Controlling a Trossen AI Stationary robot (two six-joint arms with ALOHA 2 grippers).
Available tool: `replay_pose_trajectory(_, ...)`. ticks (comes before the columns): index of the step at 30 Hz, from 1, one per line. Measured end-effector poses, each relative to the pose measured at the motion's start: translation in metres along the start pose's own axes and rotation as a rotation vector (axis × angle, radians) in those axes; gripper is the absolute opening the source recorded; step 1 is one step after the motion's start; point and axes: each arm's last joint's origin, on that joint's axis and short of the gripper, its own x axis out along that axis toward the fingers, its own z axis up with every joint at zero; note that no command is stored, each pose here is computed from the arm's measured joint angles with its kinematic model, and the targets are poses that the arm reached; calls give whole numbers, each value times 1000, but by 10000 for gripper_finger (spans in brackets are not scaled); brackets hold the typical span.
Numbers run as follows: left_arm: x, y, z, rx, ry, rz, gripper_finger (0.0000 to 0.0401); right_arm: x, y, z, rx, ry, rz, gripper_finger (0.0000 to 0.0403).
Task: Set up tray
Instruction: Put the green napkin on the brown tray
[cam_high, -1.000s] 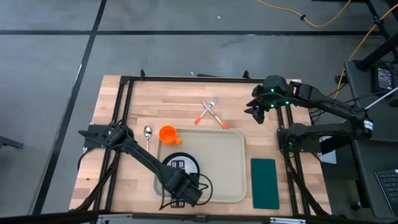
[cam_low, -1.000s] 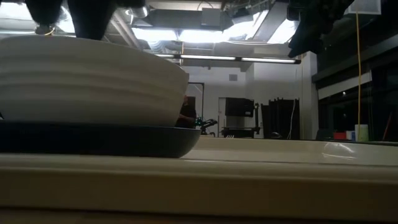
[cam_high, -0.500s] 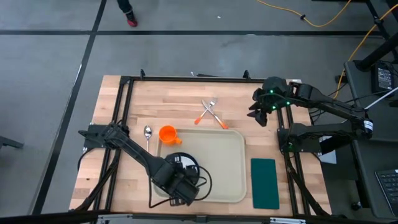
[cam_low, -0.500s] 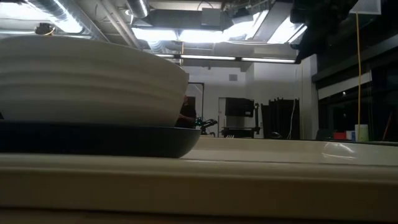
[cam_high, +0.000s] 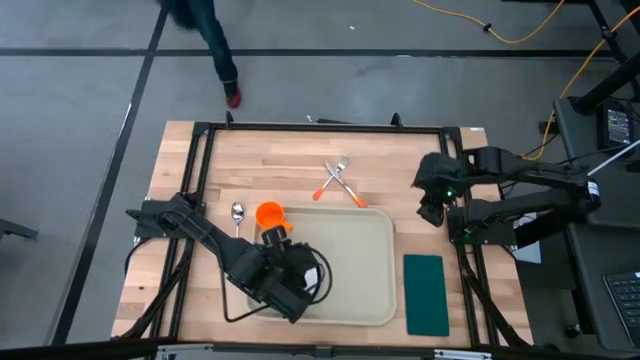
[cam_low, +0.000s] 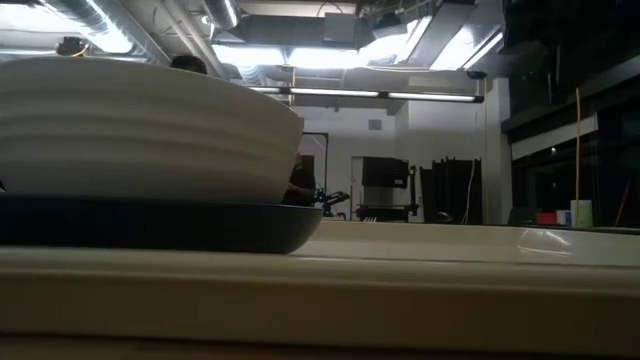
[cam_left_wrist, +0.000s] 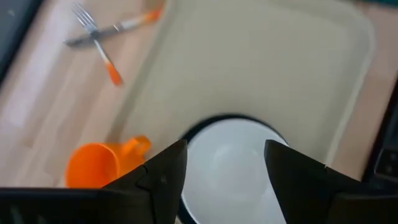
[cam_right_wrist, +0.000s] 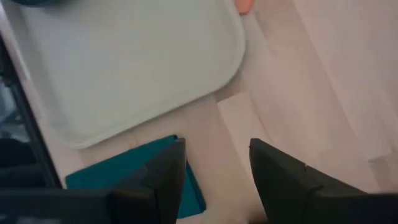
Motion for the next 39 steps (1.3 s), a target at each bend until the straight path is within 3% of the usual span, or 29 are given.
replay_pose_trajectory(5,-31,22,4,-34,-166,35,203,5,19,-15,-40,-12,14,182)
replay_pose_trajectory(9,-58,40,4,-72,-314,67,200,35,26,-37,-47,55,117,182)
replay_pose_trajectory(12,-72,53,5,-90,-379,79,200,64,21,-58,12,149,112,182)
replay_pose_trajectory(19,-85,70,7,-64,-410,85,200,92,10,-85,187,269,71,182)
replay_pose_trajectory(26,-83,75,11,-61,-412,104,200,102,10,-89,288,275,81,185)
replay_pose_trajectory(39,-84,73,10,-76,-413,94,200,122,6,-96,394,284,102,287)
